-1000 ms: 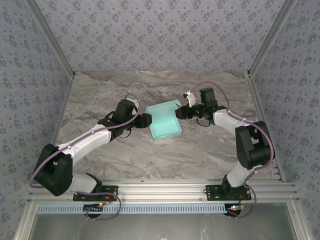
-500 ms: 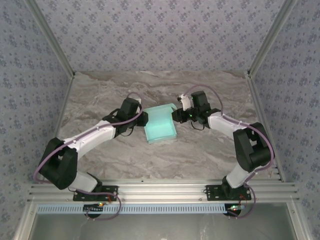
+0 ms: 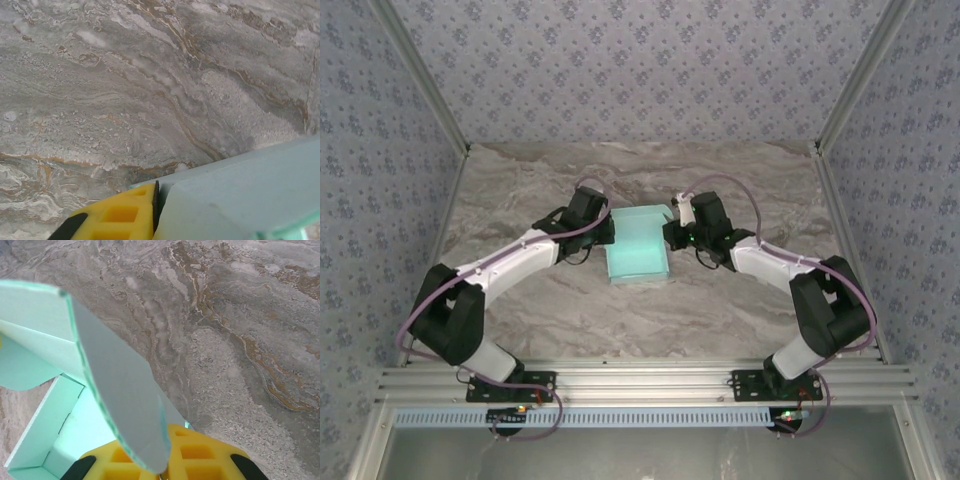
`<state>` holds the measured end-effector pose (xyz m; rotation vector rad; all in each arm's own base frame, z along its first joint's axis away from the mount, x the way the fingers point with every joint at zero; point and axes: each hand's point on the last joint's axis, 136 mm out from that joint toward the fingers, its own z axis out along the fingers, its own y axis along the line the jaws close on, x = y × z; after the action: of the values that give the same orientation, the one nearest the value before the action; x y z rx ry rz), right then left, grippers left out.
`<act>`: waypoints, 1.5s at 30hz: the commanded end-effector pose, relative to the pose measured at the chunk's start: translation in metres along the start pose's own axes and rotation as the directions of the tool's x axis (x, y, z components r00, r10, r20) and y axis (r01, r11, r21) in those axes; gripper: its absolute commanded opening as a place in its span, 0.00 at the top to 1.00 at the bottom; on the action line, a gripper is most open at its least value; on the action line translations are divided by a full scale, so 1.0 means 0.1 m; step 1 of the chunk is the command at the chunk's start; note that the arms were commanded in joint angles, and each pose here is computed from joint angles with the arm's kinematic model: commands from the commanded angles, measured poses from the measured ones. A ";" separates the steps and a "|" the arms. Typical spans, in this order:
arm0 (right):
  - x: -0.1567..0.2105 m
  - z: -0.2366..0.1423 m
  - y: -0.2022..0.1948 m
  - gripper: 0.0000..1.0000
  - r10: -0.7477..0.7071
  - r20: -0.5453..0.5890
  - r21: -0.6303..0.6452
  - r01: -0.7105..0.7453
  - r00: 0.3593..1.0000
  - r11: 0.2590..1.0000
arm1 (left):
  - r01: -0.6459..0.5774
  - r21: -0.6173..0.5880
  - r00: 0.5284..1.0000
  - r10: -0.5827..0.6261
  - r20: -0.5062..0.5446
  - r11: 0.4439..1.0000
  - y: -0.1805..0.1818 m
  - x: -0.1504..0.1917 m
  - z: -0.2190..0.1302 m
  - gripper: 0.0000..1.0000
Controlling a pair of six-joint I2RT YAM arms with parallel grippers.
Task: Fold the paper box
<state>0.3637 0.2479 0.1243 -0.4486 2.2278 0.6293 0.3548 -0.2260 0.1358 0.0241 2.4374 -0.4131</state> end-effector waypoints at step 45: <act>0.25 -0.13 0.21 0.83 0.202 0.023 0.147 -0.203 0.979 0.968 | 0.127 0.049 0.977 -0.134 0.169 0.991 -0.25 0.27 0.09 0.90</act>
<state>0.3430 0.2487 0.1368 -0.1253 2.2431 0.5100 0.3380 -0.2408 0.1181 -0.1769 2.2924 -0.4447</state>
